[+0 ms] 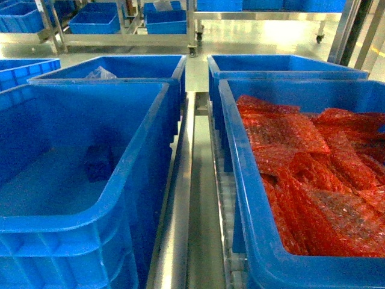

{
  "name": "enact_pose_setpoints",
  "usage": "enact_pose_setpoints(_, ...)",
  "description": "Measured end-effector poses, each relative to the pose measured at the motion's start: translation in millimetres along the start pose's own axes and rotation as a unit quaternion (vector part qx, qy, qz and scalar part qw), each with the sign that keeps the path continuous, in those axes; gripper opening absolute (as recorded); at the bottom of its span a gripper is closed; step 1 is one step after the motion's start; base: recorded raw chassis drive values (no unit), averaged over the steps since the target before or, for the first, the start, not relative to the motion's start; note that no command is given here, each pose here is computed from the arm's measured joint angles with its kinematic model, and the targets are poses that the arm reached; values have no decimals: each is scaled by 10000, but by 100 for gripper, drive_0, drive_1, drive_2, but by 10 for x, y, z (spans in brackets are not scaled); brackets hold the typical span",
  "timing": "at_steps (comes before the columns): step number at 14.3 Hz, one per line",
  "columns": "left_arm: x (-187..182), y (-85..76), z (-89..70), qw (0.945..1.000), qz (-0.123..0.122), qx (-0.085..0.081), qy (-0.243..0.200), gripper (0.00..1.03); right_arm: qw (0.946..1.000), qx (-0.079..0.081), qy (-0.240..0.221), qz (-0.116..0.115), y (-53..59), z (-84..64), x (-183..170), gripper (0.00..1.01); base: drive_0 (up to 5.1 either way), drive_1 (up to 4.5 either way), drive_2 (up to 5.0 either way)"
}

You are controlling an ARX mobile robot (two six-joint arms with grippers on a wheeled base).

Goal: Pick blue part to blue bin on bottom shelf

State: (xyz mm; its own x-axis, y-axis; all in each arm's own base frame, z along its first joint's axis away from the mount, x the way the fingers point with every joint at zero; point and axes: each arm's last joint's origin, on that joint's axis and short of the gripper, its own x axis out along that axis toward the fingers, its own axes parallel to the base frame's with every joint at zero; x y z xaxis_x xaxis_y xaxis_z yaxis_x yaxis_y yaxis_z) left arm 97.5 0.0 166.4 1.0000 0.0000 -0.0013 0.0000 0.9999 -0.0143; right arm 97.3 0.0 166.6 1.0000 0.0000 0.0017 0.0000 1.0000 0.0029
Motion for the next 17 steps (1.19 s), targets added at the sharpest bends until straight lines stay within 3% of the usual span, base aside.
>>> enact_pose_setpoints(1,0,0,0,10000,2,-4,0,2,10000,0,0,0,0,0,0,98,0,0,0)
enact_pose_setpoints(4,0,0,0,10000,0,-2,0,38,10000,-2,0,0,0,0,0,98,0,0,0)
enact_pose_setpoints(5,0,0,0,10000,0,-2,2,63,10000,-2,2,0,0,0,0,98,0,0,0)
enact_pose_setpoints(6,0,0,0,10000,0,4,2,100,10000,-2,2,0,0,0,0,98,0,0,0)
enact_pose_setpoints(17,0,0,0,10000,0,2,2,98,10000,-2,2,0,0,0,0,98,0,0,0)
